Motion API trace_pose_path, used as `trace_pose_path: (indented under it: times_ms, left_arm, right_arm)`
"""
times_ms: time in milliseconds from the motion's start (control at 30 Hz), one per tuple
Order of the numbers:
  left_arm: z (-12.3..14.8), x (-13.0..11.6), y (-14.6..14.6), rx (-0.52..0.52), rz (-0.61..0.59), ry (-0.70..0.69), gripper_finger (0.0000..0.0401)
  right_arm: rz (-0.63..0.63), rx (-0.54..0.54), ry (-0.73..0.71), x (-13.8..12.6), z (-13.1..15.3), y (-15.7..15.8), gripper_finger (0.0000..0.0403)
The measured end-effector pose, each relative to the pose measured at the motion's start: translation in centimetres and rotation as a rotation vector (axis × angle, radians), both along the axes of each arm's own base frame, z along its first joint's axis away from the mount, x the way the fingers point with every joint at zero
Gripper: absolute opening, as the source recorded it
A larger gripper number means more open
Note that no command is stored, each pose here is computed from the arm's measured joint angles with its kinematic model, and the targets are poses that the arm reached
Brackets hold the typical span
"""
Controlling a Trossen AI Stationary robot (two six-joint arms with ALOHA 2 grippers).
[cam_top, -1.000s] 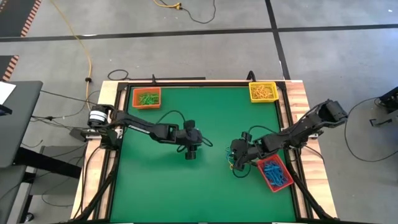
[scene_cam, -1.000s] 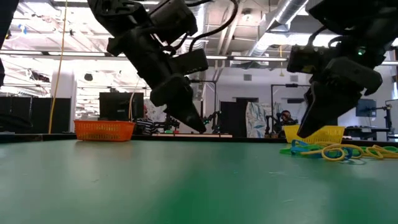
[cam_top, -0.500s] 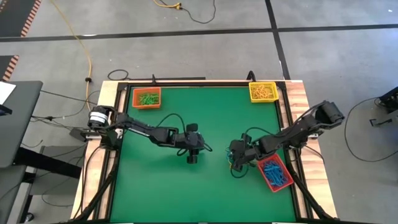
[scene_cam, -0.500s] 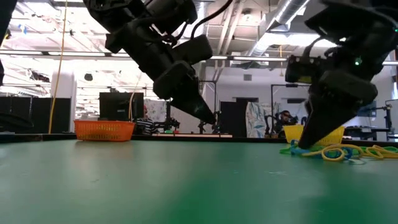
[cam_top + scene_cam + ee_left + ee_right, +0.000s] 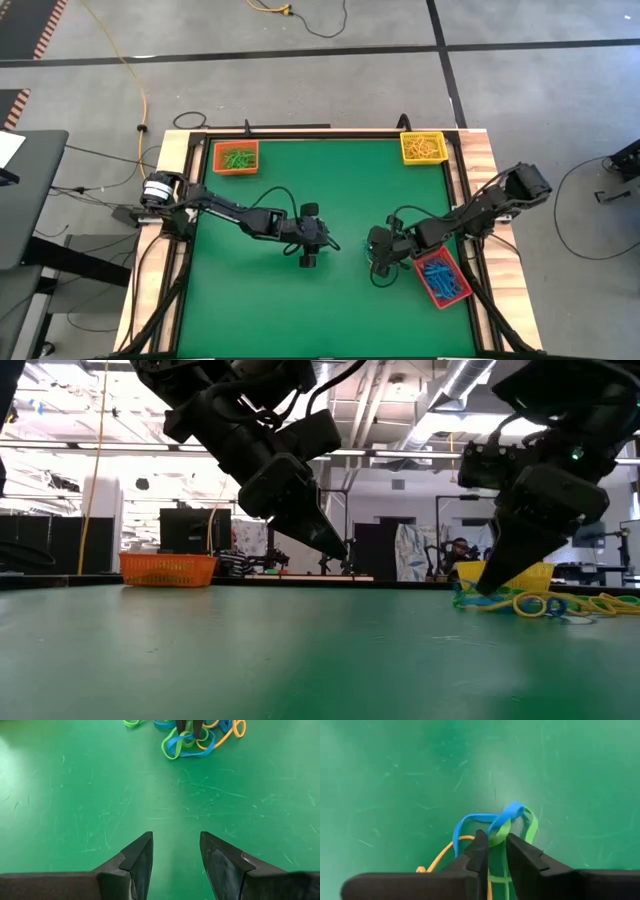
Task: Sort rubber bands into baskets
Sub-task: Put the blue rubber band into the red bin
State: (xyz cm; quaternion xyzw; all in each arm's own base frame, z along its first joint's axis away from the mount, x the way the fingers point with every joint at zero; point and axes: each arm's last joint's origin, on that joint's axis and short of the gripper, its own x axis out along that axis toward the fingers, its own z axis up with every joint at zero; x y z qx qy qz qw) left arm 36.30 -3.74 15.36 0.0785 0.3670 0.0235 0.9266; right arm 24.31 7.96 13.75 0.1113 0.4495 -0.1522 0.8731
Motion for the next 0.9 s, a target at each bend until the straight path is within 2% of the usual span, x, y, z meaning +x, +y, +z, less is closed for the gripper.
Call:
trace_pose_path:
  times_ms: [400, 733, 900]
  left_arm:
    - [0.0, 0.0, 0.0, -0.003, 0.006, -0.003, 0.0153]
    - [0.0, 0.0, 0.0, -0.003, 0.007, -0.004, 0.0153]
    - [0.0, 0.0, 0.0, -0.003, 0.007, -0.004, 0.0153]
  right_arm:
    - [0.102, -0.056, -0.041, 0.4, 1.5, 0.6, 0.0014]
    - [0.227, -0.147, -0.132, 2.6, 4.8, 1.5, 0.0018]
    - [0.246, -0.143, -0.11, 2.7, 5.1, 1.5, 0.0022]
